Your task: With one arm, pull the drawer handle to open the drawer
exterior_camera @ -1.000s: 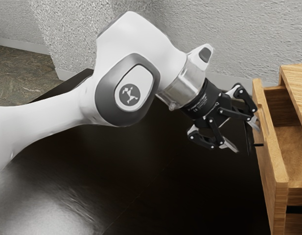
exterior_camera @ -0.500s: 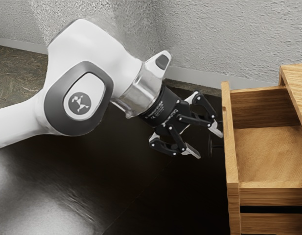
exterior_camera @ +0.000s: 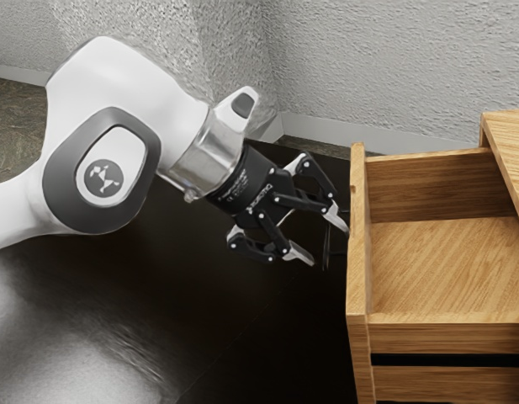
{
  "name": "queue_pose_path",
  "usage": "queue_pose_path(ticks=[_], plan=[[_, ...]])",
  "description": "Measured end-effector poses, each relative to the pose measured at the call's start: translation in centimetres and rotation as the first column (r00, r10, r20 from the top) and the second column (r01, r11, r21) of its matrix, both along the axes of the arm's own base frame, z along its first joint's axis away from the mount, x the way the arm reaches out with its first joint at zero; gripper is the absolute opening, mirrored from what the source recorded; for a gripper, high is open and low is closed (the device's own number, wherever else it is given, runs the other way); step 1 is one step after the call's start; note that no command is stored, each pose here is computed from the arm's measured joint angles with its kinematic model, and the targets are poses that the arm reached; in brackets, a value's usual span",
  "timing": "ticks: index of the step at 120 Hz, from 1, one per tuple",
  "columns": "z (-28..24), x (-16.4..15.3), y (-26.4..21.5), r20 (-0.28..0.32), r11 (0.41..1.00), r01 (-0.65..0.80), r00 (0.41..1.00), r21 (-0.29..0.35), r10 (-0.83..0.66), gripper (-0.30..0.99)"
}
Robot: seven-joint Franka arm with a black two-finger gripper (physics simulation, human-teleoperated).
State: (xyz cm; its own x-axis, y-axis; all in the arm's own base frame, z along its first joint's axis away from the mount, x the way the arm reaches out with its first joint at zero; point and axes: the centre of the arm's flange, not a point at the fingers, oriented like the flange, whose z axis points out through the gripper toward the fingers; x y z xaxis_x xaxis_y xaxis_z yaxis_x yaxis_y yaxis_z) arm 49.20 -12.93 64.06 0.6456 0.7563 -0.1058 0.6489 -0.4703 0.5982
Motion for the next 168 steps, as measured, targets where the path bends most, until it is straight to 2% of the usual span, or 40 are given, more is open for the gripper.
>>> queue_pose_path(ticks=[68, 147, 168], plan=[[-0.1, -4.1, 3.9, 0.011, 0.999, -0.050, 0.999, 0.001, 0.050, 0.32], [-0.1, -6.4, 7.7, 0.021, 0.996, -0.093, 0.995, -0.010, 0.093, 0.31], [1.8, -7.5, 10.4, 0.034, 0.995, -0.102, 0.994, 0.004, 0.102, 0.51]])
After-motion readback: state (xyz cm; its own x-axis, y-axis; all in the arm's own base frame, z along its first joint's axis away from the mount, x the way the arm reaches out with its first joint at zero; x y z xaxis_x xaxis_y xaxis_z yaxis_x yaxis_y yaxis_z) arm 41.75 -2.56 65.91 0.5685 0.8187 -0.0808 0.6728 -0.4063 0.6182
